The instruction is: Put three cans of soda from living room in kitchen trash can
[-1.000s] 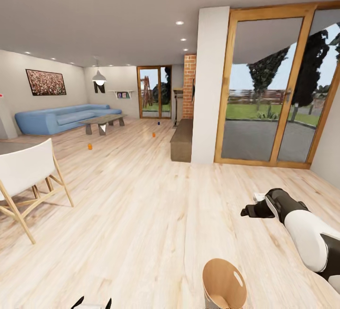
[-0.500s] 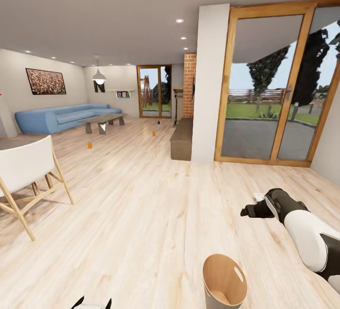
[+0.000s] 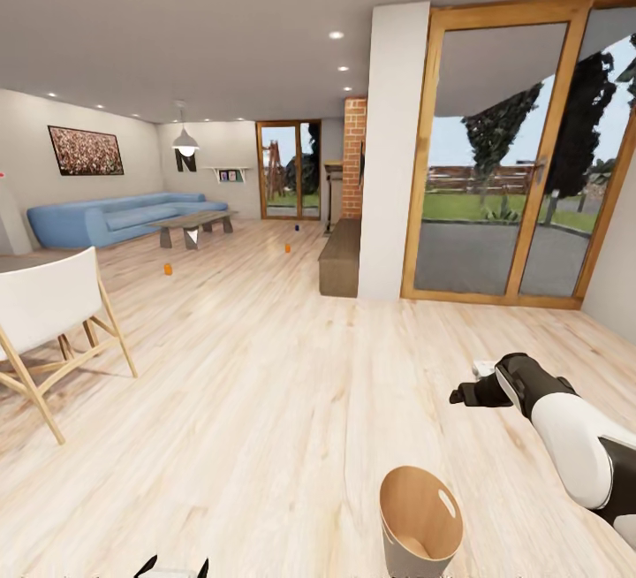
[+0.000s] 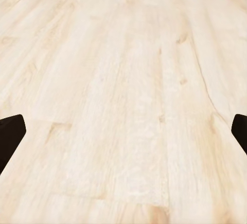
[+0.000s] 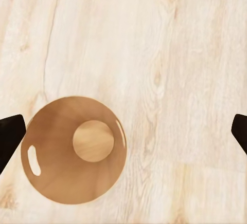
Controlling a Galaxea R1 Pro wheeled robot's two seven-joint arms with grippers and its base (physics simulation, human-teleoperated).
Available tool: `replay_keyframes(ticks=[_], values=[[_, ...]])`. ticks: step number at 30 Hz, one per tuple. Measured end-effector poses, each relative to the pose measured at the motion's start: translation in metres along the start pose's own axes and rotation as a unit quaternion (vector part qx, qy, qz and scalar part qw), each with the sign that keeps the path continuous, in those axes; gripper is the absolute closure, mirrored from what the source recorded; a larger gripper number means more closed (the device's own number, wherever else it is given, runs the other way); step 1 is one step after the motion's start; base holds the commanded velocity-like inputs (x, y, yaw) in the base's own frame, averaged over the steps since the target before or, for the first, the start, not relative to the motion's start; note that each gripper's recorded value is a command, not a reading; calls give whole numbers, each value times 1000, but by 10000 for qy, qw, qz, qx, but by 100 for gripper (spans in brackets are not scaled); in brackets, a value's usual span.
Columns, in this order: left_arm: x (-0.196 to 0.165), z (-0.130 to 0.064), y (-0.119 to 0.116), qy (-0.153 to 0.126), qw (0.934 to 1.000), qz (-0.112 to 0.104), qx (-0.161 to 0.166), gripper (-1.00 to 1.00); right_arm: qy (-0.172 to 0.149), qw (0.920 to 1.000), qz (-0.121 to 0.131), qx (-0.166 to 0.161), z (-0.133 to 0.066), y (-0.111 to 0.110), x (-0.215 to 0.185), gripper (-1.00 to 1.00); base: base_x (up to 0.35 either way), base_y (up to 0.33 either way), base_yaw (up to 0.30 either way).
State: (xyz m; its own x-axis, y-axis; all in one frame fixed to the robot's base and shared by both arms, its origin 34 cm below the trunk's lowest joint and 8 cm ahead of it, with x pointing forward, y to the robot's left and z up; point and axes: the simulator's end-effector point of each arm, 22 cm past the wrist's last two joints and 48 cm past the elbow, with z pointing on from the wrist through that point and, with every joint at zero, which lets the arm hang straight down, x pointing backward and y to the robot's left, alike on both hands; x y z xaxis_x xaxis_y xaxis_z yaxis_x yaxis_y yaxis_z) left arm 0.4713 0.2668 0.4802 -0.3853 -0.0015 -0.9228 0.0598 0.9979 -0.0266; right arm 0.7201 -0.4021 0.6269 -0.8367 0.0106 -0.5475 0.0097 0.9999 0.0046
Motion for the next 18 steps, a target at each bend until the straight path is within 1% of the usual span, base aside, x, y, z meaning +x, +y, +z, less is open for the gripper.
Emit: replay_keyframes(ticks=[14,18], values=[[31,6,1,4,10000,2,-6,-100,9,10000,-15,-32,23,4,23,-100,0,0,0],[28,15,4,-83,10000,6,-13,-100,11,10000,-10,-30,29,3,30,-100,0,0,0]])
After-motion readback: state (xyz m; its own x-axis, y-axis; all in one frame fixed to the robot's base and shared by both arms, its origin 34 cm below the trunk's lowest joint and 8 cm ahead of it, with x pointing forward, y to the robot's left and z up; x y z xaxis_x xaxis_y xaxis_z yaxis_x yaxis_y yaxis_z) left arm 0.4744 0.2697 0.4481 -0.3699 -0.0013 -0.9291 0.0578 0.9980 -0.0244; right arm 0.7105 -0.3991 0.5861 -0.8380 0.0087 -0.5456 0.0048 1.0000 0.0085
